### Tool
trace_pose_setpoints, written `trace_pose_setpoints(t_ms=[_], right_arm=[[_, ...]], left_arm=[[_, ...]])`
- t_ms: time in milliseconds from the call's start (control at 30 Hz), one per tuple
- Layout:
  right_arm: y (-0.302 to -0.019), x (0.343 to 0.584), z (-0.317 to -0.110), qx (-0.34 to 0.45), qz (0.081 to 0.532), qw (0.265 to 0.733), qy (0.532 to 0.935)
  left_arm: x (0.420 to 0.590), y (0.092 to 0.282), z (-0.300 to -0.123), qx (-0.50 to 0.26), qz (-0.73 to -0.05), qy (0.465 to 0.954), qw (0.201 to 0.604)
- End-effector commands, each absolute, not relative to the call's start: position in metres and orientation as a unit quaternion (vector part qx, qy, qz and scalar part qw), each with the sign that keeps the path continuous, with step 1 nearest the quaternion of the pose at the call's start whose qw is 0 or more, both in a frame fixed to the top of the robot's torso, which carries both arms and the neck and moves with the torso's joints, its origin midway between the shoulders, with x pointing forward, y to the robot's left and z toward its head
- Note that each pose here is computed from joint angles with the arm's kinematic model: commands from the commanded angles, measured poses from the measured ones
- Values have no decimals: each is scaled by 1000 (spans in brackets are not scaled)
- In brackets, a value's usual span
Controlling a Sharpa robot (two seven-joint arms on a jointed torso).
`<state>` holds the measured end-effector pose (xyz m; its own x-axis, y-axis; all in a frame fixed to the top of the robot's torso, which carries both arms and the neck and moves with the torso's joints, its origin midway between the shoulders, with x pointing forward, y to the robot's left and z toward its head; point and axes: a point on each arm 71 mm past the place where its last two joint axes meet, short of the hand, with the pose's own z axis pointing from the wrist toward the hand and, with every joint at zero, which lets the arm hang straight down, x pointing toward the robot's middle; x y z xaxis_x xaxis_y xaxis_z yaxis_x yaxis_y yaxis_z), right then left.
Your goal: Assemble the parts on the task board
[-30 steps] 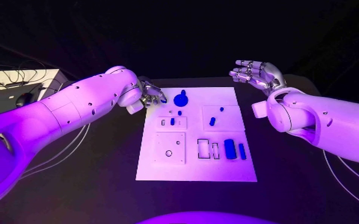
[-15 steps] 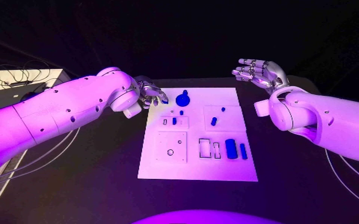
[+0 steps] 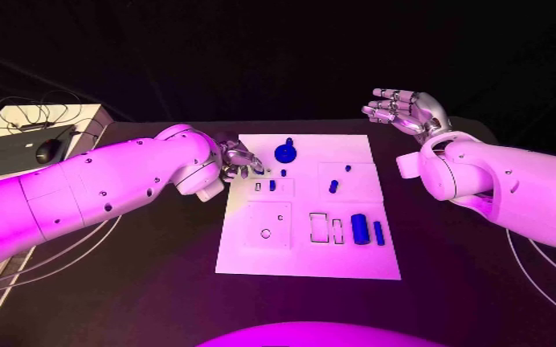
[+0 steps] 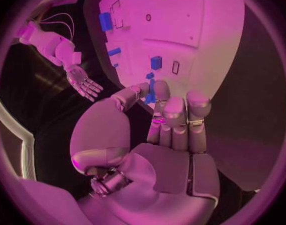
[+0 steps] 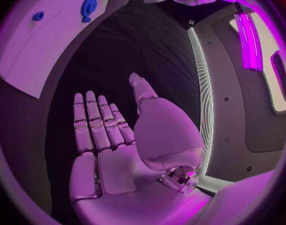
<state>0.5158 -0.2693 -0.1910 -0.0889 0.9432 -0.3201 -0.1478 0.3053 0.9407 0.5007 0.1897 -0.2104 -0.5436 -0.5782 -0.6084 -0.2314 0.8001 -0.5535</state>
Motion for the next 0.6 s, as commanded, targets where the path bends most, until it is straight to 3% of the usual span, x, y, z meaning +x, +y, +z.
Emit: trace_pose_setpoints(t_ms=[33, 600], right_arm=[[-268, 516, -190, 340, 478, 579, 566], [-267, 515, -190, 337, 480, 579, 567]], left_arm=[[500, 191, -211, -240, -192, 843, 442], [494, 186, -233, -233, -167, 860, 423]])
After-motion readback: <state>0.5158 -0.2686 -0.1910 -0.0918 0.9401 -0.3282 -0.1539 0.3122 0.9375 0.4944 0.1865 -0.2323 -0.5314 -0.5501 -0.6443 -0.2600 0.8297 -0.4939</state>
